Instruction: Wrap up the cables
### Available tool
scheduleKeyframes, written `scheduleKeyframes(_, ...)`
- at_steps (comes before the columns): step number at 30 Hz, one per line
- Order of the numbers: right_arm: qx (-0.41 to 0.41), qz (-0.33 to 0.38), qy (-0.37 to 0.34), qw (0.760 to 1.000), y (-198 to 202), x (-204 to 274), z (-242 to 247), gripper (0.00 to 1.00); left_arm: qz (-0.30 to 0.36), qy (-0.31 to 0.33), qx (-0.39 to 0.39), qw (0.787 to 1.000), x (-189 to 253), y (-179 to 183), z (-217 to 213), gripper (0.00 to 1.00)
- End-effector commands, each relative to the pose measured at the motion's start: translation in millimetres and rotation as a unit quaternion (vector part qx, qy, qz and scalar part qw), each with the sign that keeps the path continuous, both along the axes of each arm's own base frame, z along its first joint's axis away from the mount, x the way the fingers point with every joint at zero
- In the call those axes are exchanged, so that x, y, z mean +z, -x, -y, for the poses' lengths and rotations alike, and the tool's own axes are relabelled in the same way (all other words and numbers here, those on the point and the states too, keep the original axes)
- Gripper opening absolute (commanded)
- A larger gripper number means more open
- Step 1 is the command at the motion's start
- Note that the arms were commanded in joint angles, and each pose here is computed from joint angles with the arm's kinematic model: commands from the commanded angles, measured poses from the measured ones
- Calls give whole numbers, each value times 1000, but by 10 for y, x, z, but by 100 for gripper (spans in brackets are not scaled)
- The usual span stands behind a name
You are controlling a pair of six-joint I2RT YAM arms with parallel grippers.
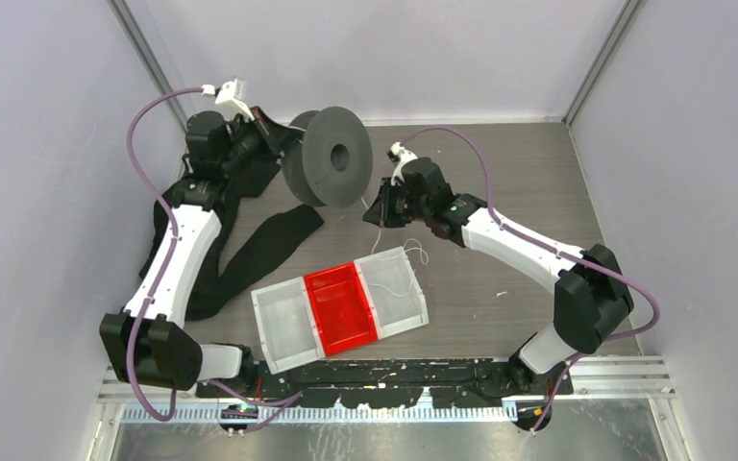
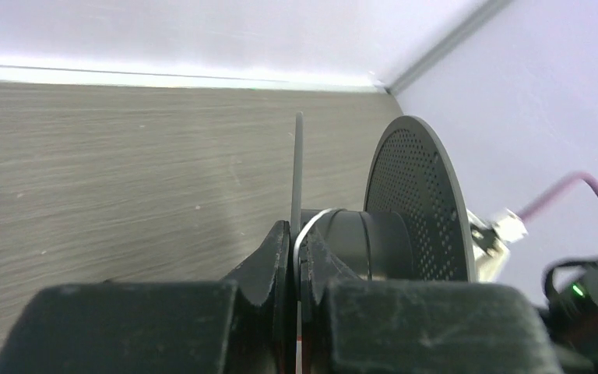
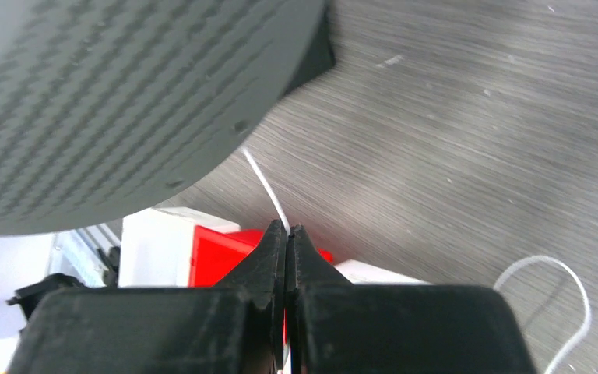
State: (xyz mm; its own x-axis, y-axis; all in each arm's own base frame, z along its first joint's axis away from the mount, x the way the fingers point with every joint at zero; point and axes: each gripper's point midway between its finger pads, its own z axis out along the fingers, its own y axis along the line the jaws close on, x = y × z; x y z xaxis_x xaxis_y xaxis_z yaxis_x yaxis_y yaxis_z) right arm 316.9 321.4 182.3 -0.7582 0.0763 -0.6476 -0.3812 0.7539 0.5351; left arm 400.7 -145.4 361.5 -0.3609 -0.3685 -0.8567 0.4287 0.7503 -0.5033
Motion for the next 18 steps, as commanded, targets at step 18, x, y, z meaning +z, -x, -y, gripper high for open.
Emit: scheduleKeyframes(18,69,58,-386,918,-141,849,-907,28,153,96,206,962,1273,278,-590,0)
